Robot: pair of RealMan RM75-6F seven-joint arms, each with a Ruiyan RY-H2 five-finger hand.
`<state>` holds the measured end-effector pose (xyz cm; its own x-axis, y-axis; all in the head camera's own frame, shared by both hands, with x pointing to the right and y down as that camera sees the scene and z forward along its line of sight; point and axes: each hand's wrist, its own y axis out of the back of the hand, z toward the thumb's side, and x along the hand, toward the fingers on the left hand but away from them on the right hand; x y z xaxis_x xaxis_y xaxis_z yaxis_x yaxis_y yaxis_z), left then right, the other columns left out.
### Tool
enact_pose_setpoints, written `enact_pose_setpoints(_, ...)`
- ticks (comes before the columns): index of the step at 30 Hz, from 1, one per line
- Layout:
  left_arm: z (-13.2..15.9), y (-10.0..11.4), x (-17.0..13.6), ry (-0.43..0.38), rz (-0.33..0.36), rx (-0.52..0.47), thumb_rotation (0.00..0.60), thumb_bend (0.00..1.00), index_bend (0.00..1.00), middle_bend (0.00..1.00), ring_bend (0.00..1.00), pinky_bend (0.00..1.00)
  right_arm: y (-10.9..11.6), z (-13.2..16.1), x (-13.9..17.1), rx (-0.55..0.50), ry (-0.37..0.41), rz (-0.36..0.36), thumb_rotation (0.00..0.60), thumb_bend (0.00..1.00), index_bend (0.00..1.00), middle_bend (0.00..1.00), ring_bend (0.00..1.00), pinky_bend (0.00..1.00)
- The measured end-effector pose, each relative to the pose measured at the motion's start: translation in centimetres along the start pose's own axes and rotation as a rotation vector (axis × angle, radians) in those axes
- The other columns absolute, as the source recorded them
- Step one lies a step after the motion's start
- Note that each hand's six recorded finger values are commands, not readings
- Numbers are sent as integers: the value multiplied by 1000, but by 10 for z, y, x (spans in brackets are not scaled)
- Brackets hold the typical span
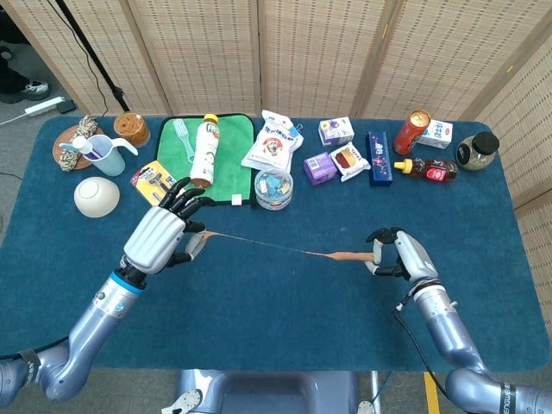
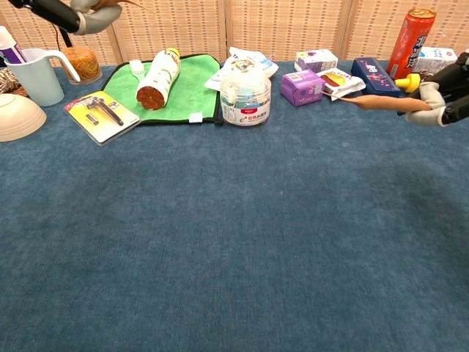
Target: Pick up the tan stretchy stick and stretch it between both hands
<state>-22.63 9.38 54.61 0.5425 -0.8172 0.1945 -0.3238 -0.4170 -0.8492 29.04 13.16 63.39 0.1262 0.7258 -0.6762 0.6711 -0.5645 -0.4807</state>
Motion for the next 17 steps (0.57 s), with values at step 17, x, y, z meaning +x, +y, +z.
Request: enact_pose_setpoints(17, -21, 4, -12, 45, -12, 15, 600, 435, 808, 278, 144, 28, 7, -10, 1, -4, -15, -11, 600, 383, 757, 359, 312, 77)
